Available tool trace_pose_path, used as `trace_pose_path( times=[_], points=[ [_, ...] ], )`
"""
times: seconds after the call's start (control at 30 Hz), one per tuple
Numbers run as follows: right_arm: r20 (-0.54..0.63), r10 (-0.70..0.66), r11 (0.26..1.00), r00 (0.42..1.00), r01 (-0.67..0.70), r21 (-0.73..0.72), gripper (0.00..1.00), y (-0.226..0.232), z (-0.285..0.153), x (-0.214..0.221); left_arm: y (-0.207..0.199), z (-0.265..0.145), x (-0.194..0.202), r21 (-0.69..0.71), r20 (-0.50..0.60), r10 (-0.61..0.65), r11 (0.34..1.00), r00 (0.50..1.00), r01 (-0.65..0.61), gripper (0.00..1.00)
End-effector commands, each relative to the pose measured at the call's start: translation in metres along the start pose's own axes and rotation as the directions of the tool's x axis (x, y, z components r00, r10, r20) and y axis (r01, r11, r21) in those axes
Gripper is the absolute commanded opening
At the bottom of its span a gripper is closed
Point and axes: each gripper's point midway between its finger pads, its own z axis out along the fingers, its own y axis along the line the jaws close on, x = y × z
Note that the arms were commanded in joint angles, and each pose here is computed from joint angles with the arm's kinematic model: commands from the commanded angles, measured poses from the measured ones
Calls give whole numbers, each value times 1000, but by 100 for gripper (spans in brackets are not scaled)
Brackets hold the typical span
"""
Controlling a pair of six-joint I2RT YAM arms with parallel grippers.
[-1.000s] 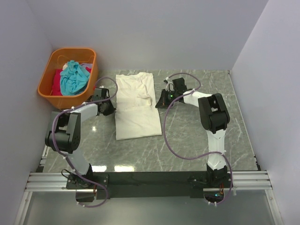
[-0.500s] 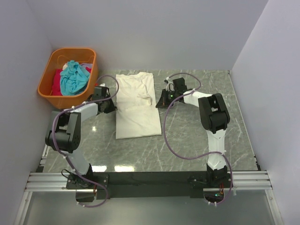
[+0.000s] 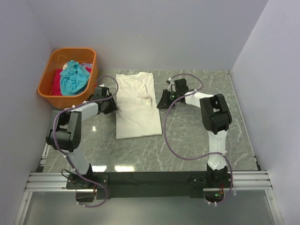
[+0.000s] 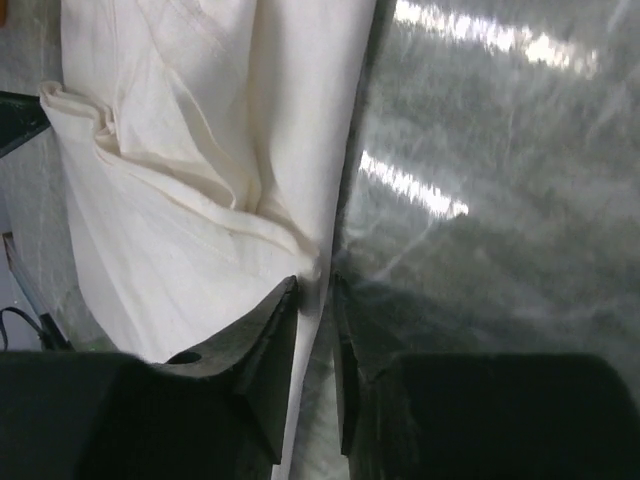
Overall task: Fold and stack the t-shirts
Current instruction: Fold the tshirt
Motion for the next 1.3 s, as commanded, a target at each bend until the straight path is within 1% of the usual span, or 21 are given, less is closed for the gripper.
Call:
trace_pose_path(
  times=[0.0,0.03,0.1,0.17,0.23,0.37,0.47,0.53,0.6,0.7,0.73,0.8,0.87,0.93,1.0,1.03,1.07,1.13,1.17,1.2,1.27],
  points=[
    [116,-38,999,993,41,-19,31,30,-36,-28,-14,-24,-27,33,86,-26,999,996,23,49],
    [136,-27,999,990,30,-24,35,38,-47,-27,-16,-36,-31,35,100,-43,999,994,40,53],
    [148,-6,999,989,11,-38,38,48,-56,-23,-17,-51,-31,31,115,-60,998,992,57,60],
    [144,10,998,989,-2,-55,41,58,-66,-8,-18,-70,-23,22,121,-84,996,989,82,60],
    [104,30,995,994,-19,-101,43,72,-69,17,-19,-85,-8,36,106,-111,993,988,108,60],
    [-63,51,976,997,-63,-206,43,97,-61,72,-29,-98,42,73,16,-107,992,994,105,52],
    [-159,77,973,984,-109,-205,43,98,-52,110,-31,-103,78,105,-63,-124,986,990,130,46],
    [-214,125,967,969,-167,-190,43,91,-47,133,-27,-105,100,116,-112,-147,980,983,160,44],
    [-241,155,967,958,-198,-162,43,82,-45,144,-19,-103,112,101,-129,-167,978,978,181,41],
    [-306,247,961,919,-273,-42,43,56,-45,169,3,-98,137,23,-178,-209,976,962,217,38],
    [-310,272,958,911,-287,-4,43,47,-44,174,9,-97,146,-11,-203,-219,975,954,222,37],
    [-299,318,946,900,-321,41,43,33,-50,176,15,-98,154,-43,-227,-234,972,945,230,31],
    [-277,328,944,903,-325,60,43,27,-58,178,18,-102,154,-64,-226,-244,970,943,236,31],
    [-229,286,958,930,-279,65,43,32,-69,170,13,-111,141,-43,-180,-247,969,952,243,34],
    [-175,244,968,954,-229,103,43,30,-77,161,19,-120,135,-75,-146,-251,967,957,243,43],
    [-149,218,973,964,-203,113,43,37,-86,155,13,-129,126,-45,-122,-254,967,960,250,46],
    [-108,195,971,975,-176,163,43,31,-90,149,19,-133,126,-77,-110,-255,966,961,247,53],
    [-65,149,969,987,-132,209,48,35,-102,142,18,-140,118,-73,-74,-259,964,963,254,60],
    [-44,137,965,990,-123,232,50,34,-105,139,17,-142,118,-75,-75,-258,965,963,253,74],
    [-12,133,951,991,-124,283,52,28,-108,136,16,-142,118,-73,-77,-261,964,962,256,80],
    [17,113,945,993,-113,307,55,31,-113,132,12,-140,122,-68,-100,-257,966,961,251,86]
  ],
)
